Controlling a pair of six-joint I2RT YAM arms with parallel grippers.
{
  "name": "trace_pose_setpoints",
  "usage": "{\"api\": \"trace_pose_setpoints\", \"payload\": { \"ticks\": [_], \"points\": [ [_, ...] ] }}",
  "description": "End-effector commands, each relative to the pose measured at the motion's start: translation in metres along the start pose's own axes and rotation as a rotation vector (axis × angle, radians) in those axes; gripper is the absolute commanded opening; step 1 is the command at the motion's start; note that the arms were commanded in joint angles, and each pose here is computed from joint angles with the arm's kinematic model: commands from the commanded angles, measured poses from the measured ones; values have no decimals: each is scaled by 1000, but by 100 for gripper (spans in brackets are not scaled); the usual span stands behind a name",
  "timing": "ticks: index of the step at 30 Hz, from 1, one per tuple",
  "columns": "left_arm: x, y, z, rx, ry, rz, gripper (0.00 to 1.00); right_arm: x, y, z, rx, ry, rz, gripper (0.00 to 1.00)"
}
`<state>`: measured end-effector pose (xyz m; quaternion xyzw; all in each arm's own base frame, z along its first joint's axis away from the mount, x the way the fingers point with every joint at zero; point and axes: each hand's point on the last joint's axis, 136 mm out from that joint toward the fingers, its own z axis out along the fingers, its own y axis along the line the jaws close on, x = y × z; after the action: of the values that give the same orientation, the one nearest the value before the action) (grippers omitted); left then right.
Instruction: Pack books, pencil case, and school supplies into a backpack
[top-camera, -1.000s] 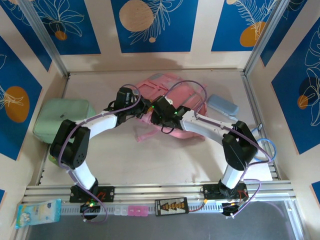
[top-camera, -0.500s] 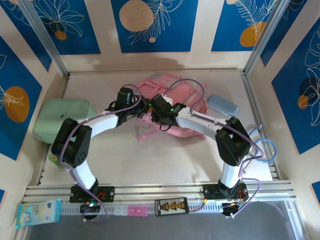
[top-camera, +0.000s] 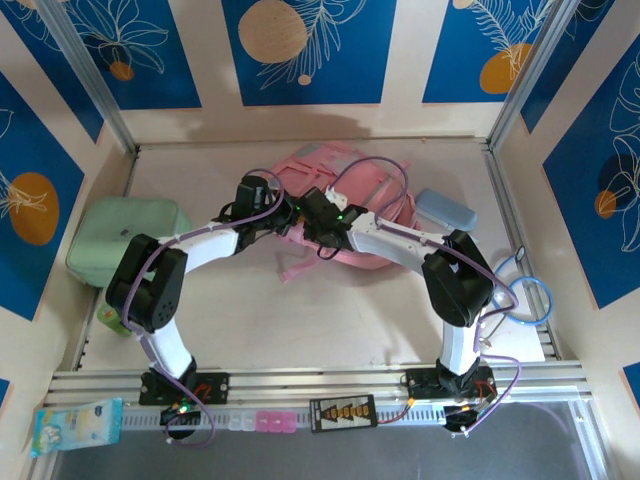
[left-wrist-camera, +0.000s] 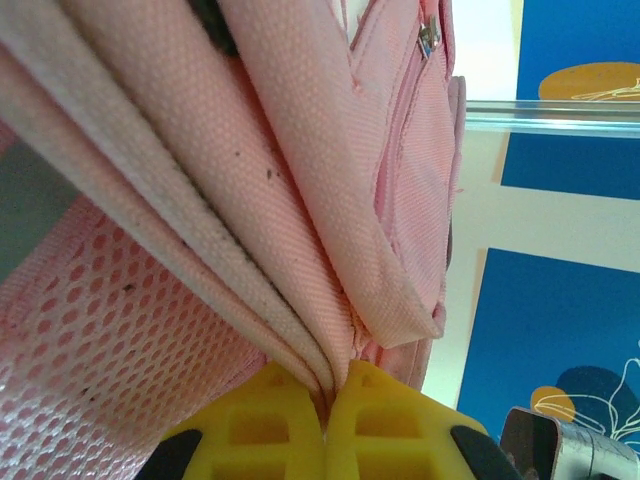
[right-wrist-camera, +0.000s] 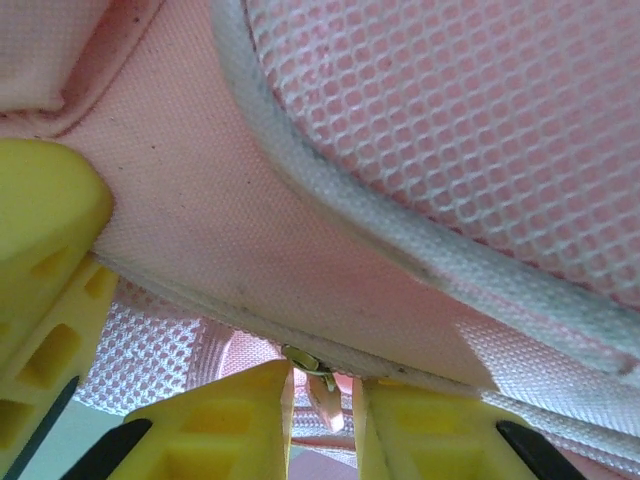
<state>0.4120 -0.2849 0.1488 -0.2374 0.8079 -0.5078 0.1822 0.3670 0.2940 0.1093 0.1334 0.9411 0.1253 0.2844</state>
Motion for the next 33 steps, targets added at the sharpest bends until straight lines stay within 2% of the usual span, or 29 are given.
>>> {"api": "trace_pose_setpoints", "payload": {
  "ticks": [1, 7, 16, 21, 33],
  "points": [
    [23, -33, 1, 104, 86, 38, 0, -35, 16, 6, -92, -115, 47, 19],
    [16, -24, 4, 88, 68, 31, 0, -23, -5, 2, -38, -79, 37, 11],
    [-9, -13, -3, 54, 13, 46, 0, 10, -70, -23, 73, -20, 9, 11],
    [-14, -11, -9, 34, -1, 62, 0, 18, -105, -40, 142, -43, -1, 12],
    [-13, -13, -11, 40, -4, 60, 0, 19, -76, -19, 25, 8, -74, 23]
  ]
}}
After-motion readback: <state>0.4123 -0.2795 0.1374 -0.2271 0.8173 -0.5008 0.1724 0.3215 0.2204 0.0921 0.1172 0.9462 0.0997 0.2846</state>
